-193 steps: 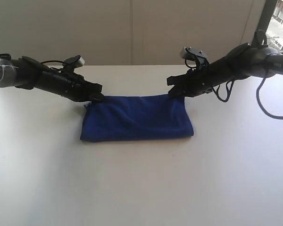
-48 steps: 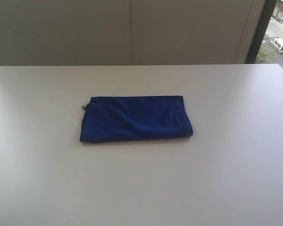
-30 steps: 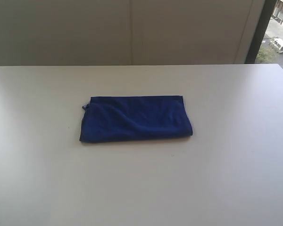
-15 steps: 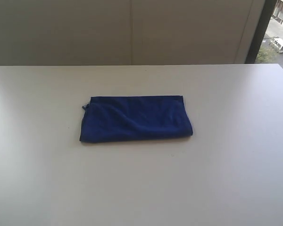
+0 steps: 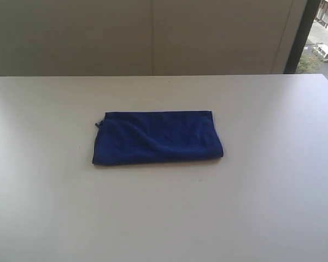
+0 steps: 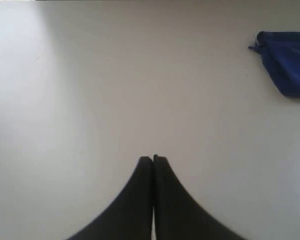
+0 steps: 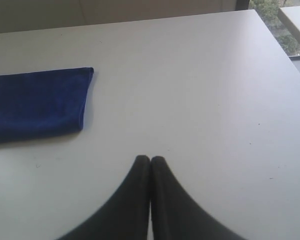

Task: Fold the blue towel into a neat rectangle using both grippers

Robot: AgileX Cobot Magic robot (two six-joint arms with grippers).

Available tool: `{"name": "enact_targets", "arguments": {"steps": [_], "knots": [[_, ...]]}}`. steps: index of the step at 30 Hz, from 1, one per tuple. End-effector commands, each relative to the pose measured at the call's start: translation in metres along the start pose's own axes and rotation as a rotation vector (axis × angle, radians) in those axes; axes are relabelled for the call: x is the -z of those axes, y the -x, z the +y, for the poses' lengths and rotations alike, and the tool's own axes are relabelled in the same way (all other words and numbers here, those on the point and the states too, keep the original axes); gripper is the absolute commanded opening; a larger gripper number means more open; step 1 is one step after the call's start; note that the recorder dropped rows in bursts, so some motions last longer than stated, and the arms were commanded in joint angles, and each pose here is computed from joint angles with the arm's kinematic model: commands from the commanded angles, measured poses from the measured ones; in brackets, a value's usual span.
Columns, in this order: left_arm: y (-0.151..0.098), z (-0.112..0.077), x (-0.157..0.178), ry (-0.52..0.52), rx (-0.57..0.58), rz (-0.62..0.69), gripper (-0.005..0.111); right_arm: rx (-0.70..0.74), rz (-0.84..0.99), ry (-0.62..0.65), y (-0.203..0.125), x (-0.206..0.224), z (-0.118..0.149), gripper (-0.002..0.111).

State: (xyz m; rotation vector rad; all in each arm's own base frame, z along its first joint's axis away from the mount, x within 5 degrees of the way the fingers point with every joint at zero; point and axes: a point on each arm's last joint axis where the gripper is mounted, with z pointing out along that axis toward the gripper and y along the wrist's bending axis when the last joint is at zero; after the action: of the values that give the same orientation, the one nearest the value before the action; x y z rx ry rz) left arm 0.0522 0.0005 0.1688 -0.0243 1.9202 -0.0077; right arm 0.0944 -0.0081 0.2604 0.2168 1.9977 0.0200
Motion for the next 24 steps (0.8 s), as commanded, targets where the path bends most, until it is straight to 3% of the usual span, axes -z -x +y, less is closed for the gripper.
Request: {"name": "enact_targets", "arguments": {"steps": [1,7,24], "knots": [[-0.0027,0.0000,-0.0003,-0.002,-0.006,0.014,0.000,-0.001,-0.014,-0.002,0.0004,0.0004,-0.0004,0.000],[-0.0032,0.0000,-0.0003,-0.003,-0.127,0.019,0.000,-0.001,-0.013,-0.003,0.0003,0.0004,-0.0004,0.000],[-0.0030,0.0000,-0.0003,-0.003,-0.127,0.018,0.000,-0.001,-0.013,-0.003,0.0003,0.0004,-0.0004,0.000]]}}
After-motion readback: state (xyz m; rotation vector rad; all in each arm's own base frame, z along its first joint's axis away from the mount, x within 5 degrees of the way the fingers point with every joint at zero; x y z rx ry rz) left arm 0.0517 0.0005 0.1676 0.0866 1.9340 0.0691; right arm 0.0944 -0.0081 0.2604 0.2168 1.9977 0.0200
